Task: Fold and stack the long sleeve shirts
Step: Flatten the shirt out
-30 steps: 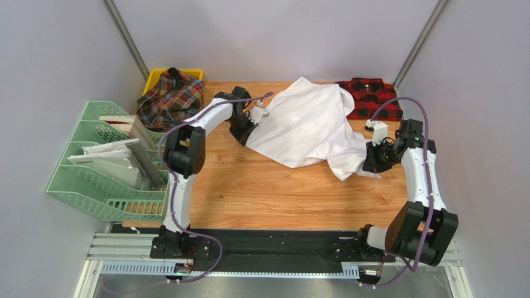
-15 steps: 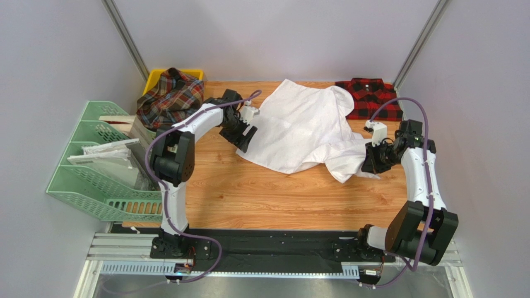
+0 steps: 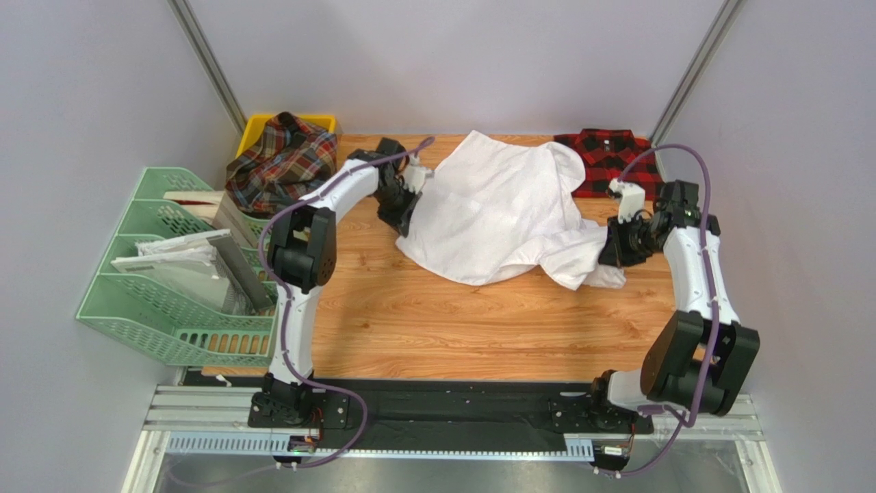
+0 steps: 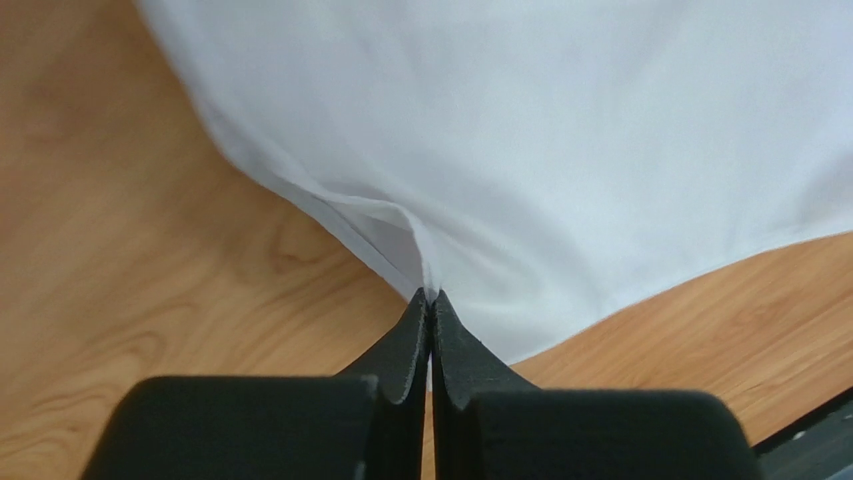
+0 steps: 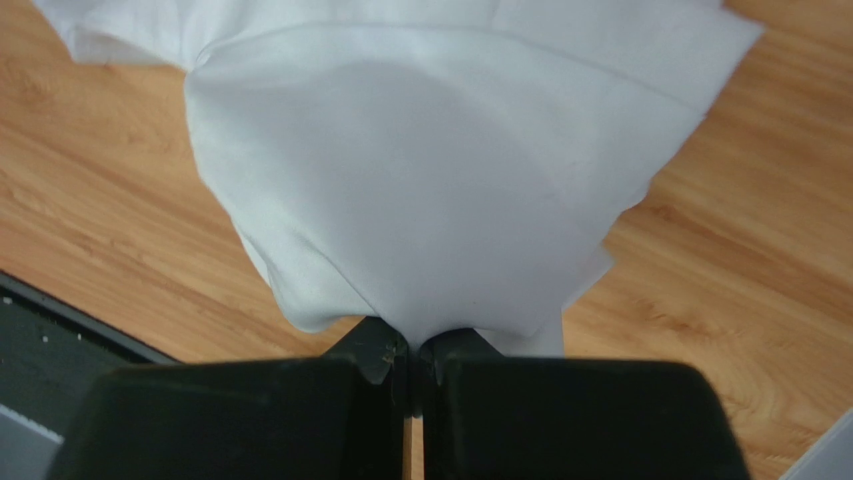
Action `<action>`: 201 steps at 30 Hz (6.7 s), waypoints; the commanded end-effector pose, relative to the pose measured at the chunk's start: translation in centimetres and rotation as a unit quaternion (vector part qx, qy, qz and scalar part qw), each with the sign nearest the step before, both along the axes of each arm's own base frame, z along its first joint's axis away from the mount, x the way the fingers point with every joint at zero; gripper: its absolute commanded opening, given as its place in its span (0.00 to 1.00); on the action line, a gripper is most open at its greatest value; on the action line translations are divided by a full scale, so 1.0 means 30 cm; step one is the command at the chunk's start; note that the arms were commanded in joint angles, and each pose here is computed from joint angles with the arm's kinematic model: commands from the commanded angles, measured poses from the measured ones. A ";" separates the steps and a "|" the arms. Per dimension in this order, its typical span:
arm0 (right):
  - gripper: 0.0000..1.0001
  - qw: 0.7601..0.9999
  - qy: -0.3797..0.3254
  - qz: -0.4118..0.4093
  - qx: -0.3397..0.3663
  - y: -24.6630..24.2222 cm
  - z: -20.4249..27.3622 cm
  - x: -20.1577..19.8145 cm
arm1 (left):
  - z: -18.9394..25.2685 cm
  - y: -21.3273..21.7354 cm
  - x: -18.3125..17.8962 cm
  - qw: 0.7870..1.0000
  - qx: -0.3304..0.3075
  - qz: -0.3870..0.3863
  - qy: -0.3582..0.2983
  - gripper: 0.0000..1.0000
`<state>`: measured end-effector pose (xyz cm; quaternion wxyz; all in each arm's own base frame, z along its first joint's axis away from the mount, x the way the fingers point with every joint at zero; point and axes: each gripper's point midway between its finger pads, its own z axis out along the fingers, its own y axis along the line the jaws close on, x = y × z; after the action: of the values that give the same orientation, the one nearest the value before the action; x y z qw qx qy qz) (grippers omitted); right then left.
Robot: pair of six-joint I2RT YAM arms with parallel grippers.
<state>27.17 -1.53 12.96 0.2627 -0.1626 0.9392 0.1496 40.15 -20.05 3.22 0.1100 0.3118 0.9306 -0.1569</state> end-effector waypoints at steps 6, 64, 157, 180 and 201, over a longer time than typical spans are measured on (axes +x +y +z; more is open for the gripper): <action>0.00 0.941 -0.303 -0.146 0.035 -0.145 0.780 0.705 | 1.086 0.196 0.435 0.892 -0.213 0.103 -0.386 0.00; 0.29 0.950 0.215 0.135 -0.179 -0.017 -0.406 -0.020 | 0.000 0.421 -0.361 0.996 0.029 -0.072 0.033 0.34; 0.00 0.960 -0.236 0.153 0.008 0.260 0.503 0.469 | 0.504 0.236 -0.136 0.922 -0.064 -0.299 -0.237 0.00; 0.00 0.946 -0.101 0.296 -0.082 0.207 0.127 -0.292 | 0.375 0.293 -0.275 0.972 -0.034 -0.063 -0.222 0.68; 0.00 0.947 -0.103 0.278 -0.123 0.161 0.134 -0.301 | 0.192 0.511 -0.087 0.979 0.174 -0.004 -0.107 0.00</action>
<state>17.39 3.63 15.00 0.2500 -0.4628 0.8429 0.1129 38.31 -9.32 5.91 0.1547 0.3654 0.9179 0.0054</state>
